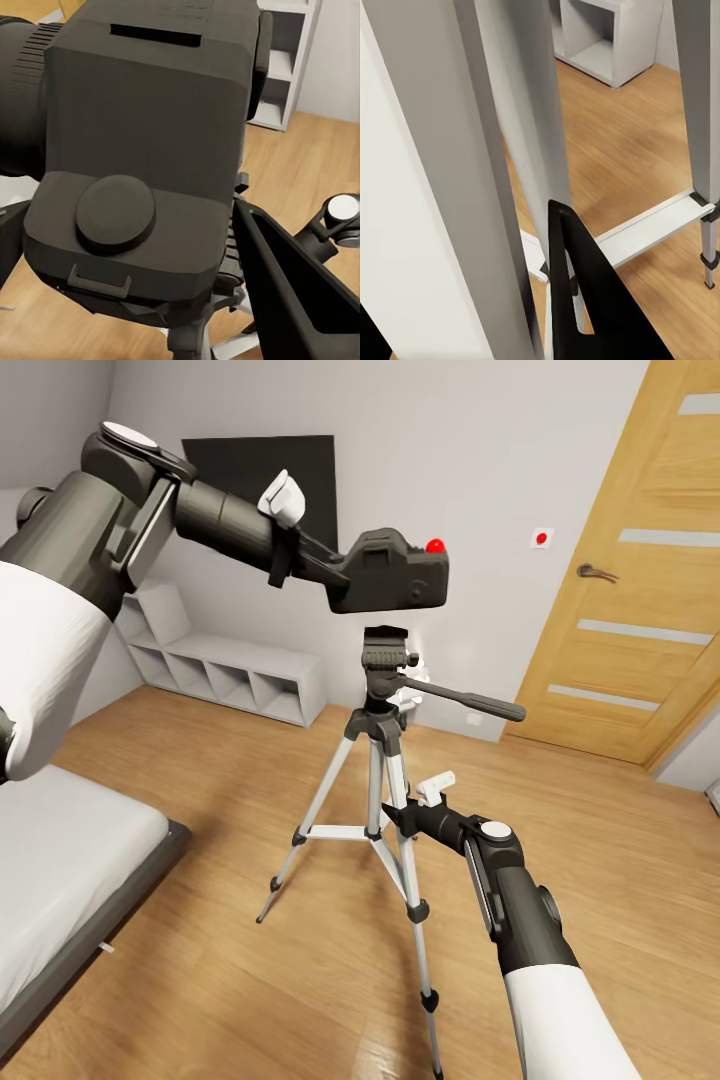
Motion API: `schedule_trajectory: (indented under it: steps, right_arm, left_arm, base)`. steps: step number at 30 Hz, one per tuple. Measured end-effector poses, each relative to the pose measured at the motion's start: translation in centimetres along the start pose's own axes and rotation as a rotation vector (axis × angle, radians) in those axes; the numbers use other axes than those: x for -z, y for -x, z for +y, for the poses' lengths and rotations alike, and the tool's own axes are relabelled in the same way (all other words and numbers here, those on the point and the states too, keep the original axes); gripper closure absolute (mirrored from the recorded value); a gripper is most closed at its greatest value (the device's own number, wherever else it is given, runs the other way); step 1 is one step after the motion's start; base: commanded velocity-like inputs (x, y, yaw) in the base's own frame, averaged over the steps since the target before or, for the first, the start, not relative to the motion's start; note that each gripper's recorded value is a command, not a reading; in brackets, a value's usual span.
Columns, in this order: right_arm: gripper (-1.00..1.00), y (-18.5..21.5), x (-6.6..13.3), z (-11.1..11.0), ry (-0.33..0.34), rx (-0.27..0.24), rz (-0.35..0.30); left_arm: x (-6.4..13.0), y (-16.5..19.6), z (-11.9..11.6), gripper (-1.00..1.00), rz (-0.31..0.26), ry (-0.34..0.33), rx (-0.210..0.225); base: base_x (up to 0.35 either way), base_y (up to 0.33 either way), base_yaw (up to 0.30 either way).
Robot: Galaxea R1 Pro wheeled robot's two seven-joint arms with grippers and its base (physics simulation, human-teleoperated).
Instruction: Attach the digital camera to the camera tripod in the bedroom.
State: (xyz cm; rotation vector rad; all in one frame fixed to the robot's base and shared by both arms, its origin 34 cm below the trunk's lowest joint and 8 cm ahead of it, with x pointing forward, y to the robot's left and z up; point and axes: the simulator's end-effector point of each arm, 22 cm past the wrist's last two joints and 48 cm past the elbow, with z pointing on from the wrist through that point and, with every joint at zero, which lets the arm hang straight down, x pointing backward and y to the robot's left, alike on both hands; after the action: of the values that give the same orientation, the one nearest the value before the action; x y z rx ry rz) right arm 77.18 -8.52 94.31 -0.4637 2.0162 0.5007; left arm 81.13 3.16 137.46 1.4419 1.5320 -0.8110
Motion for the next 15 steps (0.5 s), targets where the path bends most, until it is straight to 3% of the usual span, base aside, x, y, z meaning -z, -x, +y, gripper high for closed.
schedule_trajectory:
  steps: [15]
  right_arm:
    - [1.00,0.01,0.01,-0.02,0.000,-0.001,0.000]
  left_arm:
    - [-0.02,-0.34,0.18,1.00,-0.004,-0.005,0.032]
  base:
    - [0.000,0.000,0.000]
